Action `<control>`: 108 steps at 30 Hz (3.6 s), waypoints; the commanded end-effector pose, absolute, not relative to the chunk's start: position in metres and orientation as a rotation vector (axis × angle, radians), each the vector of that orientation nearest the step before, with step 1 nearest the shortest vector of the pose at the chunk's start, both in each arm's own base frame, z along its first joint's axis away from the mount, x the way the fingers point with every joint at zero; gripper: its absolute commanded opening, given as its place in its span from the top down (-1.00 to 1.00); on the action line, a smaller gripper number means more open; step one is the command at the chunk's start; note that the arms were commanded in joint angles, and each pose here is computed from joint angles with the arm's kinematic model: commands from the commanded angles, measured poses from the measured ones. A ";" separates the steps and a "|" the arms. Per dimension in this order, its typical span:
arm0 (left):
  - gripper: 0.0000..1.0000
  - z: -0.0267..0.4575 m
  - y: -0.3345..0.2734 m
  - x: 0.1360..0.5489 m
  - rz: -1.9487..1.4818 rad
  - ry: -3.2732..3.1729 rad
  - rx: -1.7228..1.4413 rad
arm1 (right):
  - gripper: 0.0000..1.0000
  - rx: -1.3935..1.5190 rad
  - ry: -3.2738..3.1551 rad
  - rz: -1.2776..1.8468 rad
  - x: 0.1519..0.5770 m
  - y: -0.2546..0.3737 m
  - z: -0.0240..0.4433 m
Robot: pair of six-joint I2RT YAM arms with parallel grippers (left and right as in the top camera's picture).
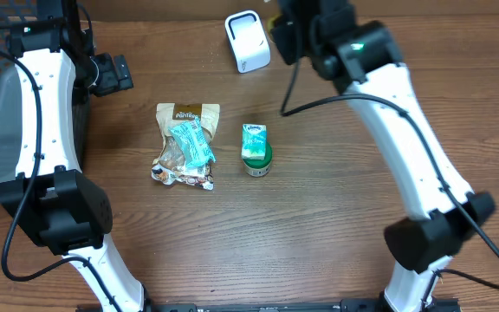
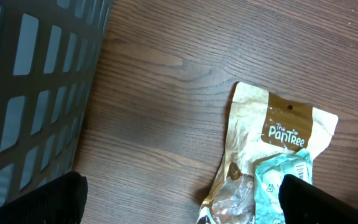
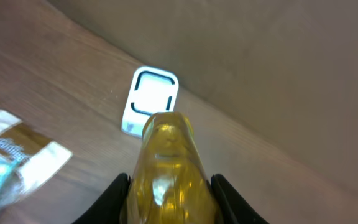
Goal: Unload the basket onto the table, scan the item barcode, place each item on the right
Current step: 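Hold the Vim bottle under the white scanner with the right gripper, then carry the Vim bottle right and set it upright on the table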
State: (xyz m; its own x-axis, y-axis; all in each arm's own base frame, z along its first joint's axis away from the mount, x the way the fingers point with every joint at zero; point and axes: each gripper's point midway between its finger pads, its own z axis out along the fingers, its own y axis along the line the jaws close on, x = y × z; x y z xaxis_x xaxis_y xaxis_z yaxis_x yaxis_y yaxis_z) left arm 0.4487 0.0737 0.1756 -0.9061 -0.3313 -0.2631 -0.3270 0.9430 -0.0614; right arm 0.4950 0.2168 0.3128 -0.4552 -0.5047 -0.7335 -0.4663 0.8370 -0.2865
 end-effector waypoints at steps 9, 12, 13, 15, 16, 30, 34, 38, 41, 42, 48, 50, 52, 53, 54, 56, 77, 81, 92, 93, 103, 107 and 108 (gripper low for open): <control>-0.99 0.183 0.074 0.453 -0.025 2.807 -0.457 | 0.93 -0.964 1.947 -0.402 0.556 0.255 0.253; -0.99 0.183 0.074 0.453 -0.025 2.806 -0.457 | 0.92 -0.990 1.923 -0.426 0.568 0.261 0.239; -0.98 0.183 0.074 0.453 -0.025 2.806 -0.457 | 0.93 -0.998 1.918 -0.431 0.571 0.263 0.234; -0.99 0.183 0.074 0.453 -0.025 2.807 -0.457 | 0.93 -0.990 1.909 -0.430 0.578 0.267 0.225; -0.99 0.183 0.074 0.453 -0.025 2.806 -0.457 | 0.93 -0.985 1.904 -0.430 0.580 0.268 0.223; -0.99 0.183 0.074 0.453 -0.025 2.806 -0.457 | 0.92 -0.851 1.765 -0.420 0.609 0.282 0.238; -0.99 0.183 0.074 0.453 -0.025 2.807 -0.457 | 0.92 -0.854 1.764 -0.415 0.611 0.283 0.234; -0.99 0.183 0.074 0.453 -0.025 2.807 -0.457 | 0.92 -0.844 1.752 -0.414 0.616 0.286 0.228; -0.99 0.183 0.074 0.453 -0.025 2.806 -0.457 | 0.92 -0.835 1.743 -0.412 0.621 0.289 0.220; -0.99 0.183 0.074 0.453 -0.025 2.807 -0.457 | 0.92 -0.835 1.742 -0.412 0.622 0.290 0.218; -0.99 0.183 0.074 0.453 -0.025 2.807 -0.457 | 0.91 -0.865 1.750 -0.386 0.623 0.295 0.203; -0.99 0.183 0.074 0.453 -0.025 2.807 -0.457 | 0.91 -0.864 1.752 -0.386 0.623 0.294 0.203; -0.99 0.183 0.074 0.453 -0.025 2.807 -0.457 | 0.91 -0.870 1.751 -0.379 0.623 0.295 0.202; -0.99 0.183 0.074 0.453 -0.025 2.806 -0.457 | 0.91 -0.875 1.752 -0.375 0.623 0.295 0.202; -0.99 0.183 0.074 0.453 -0.025 2.807 -0.457 | 0.91 -0.876 1.753 -0.373 0.623 0.296 0.201; -0.99 0.183 0.074 0.453 -0.025 2.806 -0.457 | 0.91 -0.876 1.758 -0.371 0.622 0.295 0.200; -0.99 0.183 0.074 0.453 -0.025 2.806 -0.457 | 0.93 -0.474 1.826 -0.243 0.585 0.235 0.325; -0.99 0.183 0.074 0.453 -0.025 2.806 -0.457 | 0.93 -0.326 1.946 -0.191 0.558 0.191 0.343; -0.99 0.183 0.074 0.453 -0.025 2.806 -0.457 | 0.84 0.262 2.512 -0.164 0.473 0.035 0.269; -0.99 0.183 0.074 0.453 -0.025 2.806 -0.457 | 0.84 0.303 2.562 -0.143 0.465 0.026 0.261; -0.99 0.183 0.074 0.453 -0.025 2.806 -0.457 | 0.84 0.670 2.832 -0.094 0.408 -0.055 0.196; -0.99 0.183 0.074 0.453 -0.025 2.806 -0.457 | 0.83 0.724 2.879 -0.112 0.399 -0.067 0.168; -0.99 0.183 0.074 0.453 -0.025 2.806 -0.457 | 0.83 0.731 2.889 -0.115 0.397 -0.069 0.160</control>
State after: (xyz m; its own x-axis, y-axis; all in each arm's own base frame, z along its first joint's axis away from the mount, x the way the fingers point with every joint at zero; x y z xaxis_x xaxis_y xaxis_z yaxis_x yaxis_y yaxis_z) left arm 0.4488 0.0734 0.1757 -0.9061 -0.3310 -0.2634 -0.3265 0.9432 -0.0619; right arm 0.4007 -0.0711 0.1693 -0.8740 0.4472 -0.1902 0.4637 0.8845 -0.0517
